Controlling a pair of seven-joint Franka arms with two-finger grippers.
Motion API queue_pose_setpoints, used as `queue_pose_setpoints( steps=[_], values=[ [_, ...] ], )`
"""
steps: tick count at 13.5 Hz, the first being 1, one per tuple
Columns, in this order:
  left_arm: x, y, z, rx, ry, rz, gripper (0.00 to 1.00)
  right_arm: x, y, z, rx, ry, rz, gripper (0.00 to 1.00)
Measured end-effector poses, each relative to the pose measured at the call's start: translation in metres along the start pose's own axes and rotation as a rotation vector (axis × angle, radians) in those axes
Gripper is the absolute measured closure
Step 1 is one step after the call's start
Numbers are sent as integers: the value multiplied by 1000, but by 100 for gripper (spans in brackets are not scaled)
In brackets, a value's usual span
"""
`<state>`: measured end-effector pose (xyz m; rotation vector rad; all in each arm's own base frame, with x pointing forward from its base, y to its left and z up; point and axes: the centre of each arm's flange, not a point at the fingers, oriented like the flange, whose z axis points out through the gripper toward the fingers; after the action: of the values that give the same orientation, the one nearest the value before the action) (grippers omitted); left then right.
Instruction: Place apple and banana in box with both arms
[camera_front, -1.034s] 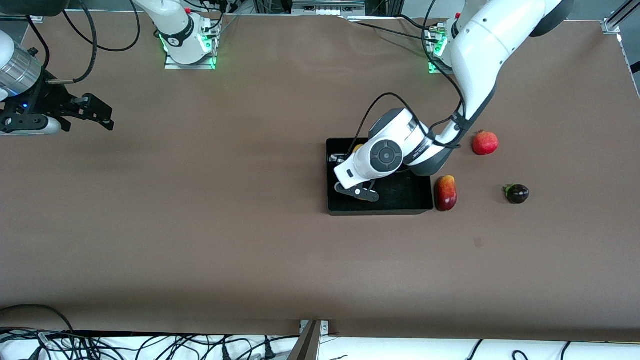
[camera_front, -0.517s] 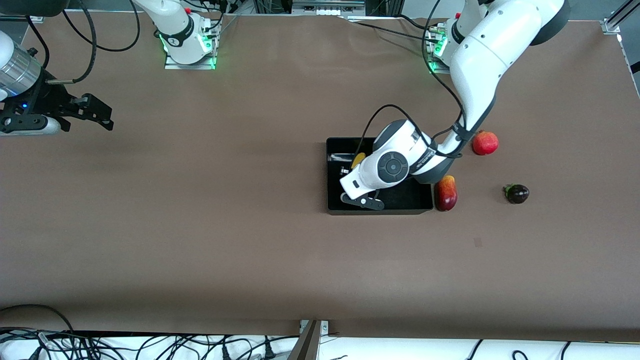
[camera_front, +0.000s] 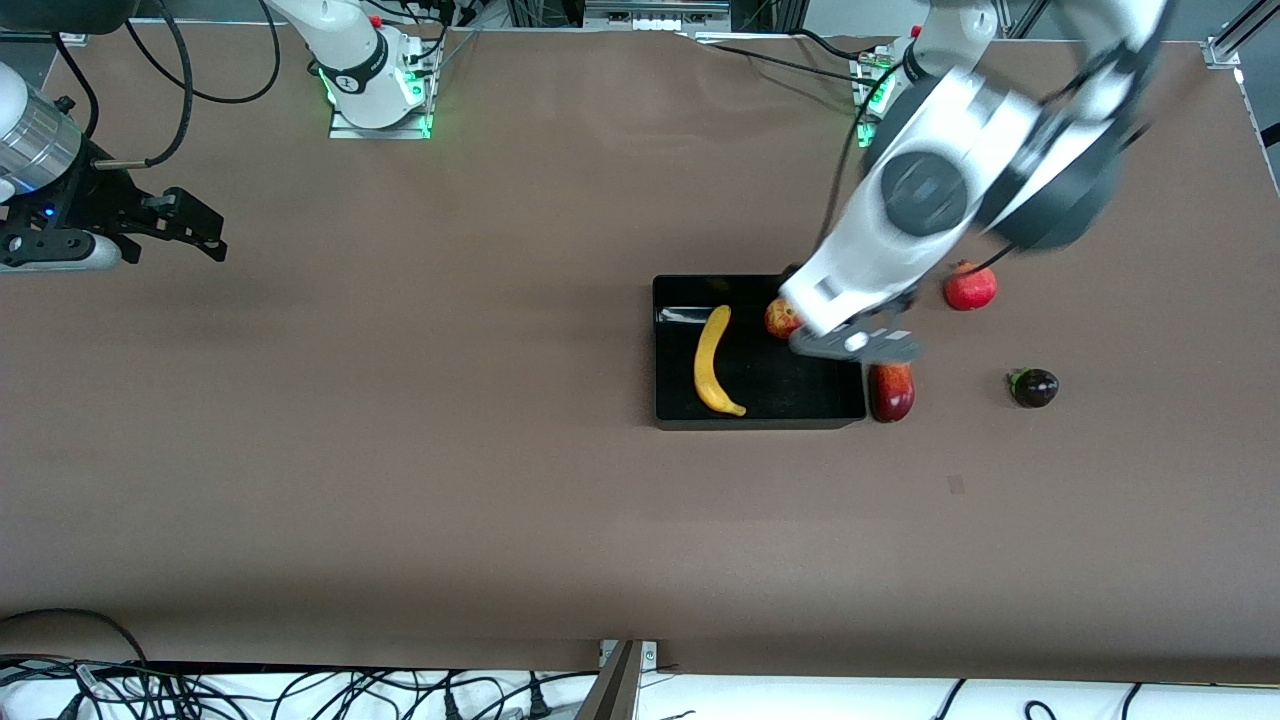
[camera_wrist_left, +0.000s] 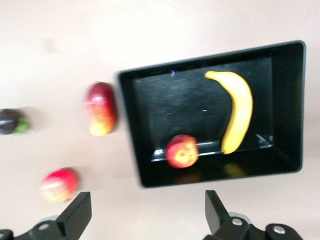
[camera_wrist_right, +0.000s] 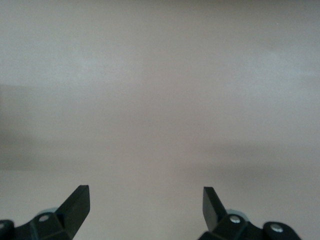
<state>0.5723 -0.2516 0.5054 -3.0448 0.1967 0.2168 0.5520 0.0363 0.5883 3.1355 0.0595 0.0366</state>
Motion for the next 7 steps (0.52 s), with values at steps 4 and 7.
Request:
queue_pose_setpoints(
  steps=[4, 7],
  values=[
    [-17, -122, -52, -49, 59, -38, 0, 0, 0, 0, 0, 0, 0, 0],
    [-45, -178, -65, -61, 108, -115, 0, 0, 0, 0, 0, 0, 1, 0]
  ],
)
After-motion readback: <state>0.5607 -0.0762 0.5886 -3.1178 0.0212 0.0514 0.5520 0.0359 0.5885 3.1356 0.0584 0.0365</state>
